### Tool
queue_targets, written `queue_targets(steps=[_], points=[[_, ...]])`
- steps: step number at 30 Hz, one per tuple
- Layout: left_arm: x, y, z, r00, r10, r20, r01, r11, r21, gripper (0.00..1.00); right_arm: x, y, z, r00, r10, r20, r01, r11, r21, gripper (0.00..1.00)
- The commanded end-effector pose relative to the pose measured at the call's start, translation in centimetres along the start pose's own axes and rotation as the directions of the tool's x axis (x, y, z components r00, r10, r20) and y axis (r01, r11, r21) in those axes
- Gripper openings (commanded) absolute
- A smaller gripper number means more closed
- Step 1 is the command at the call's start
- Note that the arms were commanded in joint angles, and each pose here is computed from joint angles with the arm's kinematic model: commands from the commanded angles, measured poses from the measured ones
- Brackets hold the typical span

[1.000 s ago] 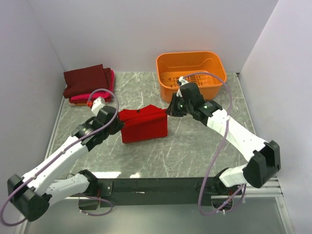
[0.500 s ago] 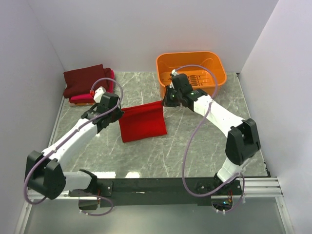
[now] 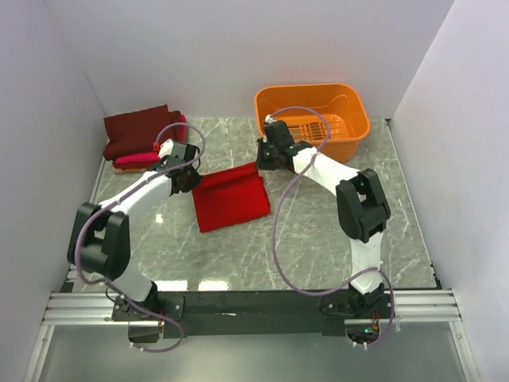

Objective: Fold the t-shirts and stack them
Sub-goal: Fold the tshirt, then neatly place the folded tshirt to the corner

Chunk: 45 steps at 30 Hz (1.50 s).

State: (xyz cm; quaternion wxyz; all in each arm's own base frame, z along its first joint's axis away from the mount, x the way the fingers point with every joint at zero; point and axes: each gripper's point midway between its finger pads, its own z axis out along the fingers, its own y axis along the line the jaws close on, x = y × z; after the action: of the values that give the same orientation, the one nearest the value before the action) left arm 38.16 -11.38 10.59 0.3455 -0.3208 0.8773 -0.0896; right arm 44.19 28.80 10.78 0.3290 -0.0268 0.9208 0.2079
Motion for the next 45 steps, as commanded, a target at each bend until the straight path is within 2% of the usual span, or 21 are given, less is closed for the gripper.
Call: queue_targets(steps=[1,2,3,5,6,7,8,12,17,20,25,36,45], points=[[-0.9,0.2,1.1,1.000,0.010,-0.004,-0.010,1.000,-0.029,0.15,-3.8,-0.7,1.1,0.994,-0.015,0.108,0.011,0.999,0.033,0.23],[-0.8,0.4,1.4,1.000,0.009,-0.012,-0.009,0.999,-0.036,0.27,-3.8,-0.8,1.4,0.995,-0.020,0.102,0.017,0.999,0.031,0.30],[-0.8,0.4,1.4,1.000,0.010,-0.013,-0.011,0.999,-0.037,0.54,-3.6,-0.9,1.7,0.997,-0.018,0.080,0.014,0.999,0.040,0.34],[-1.3,0.2,0.9,1.000,0.005,0.003,-0.004,1.000,-0.027,0.74,-3.4,-0.5,1.6,0.997,-0.019,0.072,0.017,0.999,0.030,0.48],[-1.4,0.1,0.7,1.000,0.005,0.007,-0.005,1.000,-0.017,0.92,-4.1,0.0,0.9,0.995,-0.020,0.099,0.018,1.000,0.013,0.50],[-1.8,-0.3,0.1,1.000,-0.001,0.018,0.001,1.000,0.002,0.96,-3.6,0.0,0.7,0.996,-0.019,0.090,0.019,1.000,0.004,0.59],[-1.7,-0.3,-0.1,1.000,0.002,0.019,-0.002,1.000,0.012,0.99,-3.6,0.2,0.4,0.995,-0.022,0.095,0.023,1.000,-0.006,0.59],[-1.3,0.0,-1.1,1.000,0.003,0.006,-0.003,0.999,0.038,1.00,-3.8,1.7,-2.0,0.993,-0.024,0.118,0.033,0.997,-0.070,0.60],[0.8,1.5,-1.4,0.999,0.020,-0.039,-0.018,0.999,0.050,0.99,-1.4,2.5,-3.3,0.996,-0.032,0.081,0.042,0.991,-0.130,0.61],[2.7,2.4,-1.6,0.995,0.035,-0.093,-0.029,0.997,0.070,0.99,0.4,3.7,-4.0,0.997,-0.049,0.058,0.058,0.985,-0.162,0.61],[4.2,3.8,-1.6,0.993,0.030,-0.111,-0.023,0.997,0.068,1.00,4.4,5.7,-3.9,0.997,-0.082,0.004,0.081,0.976,-0.203,0.62],[4.9,4.3,0.0,0.992,0.037,-0.122,-0.030,0.998,0.061,0.99,11.7,0.5,0.1,0.989,-0.006,-0.149,0.000,0.999,-0.035,0.62],[5.7,3.8,2.5,0.986,0.056,-0.159,-0.049,0.998,0.047,0.86,12.3,0.1,0.1,0.986,0.005,-0.164,-0.012,0.999,-0.038,0.62]])
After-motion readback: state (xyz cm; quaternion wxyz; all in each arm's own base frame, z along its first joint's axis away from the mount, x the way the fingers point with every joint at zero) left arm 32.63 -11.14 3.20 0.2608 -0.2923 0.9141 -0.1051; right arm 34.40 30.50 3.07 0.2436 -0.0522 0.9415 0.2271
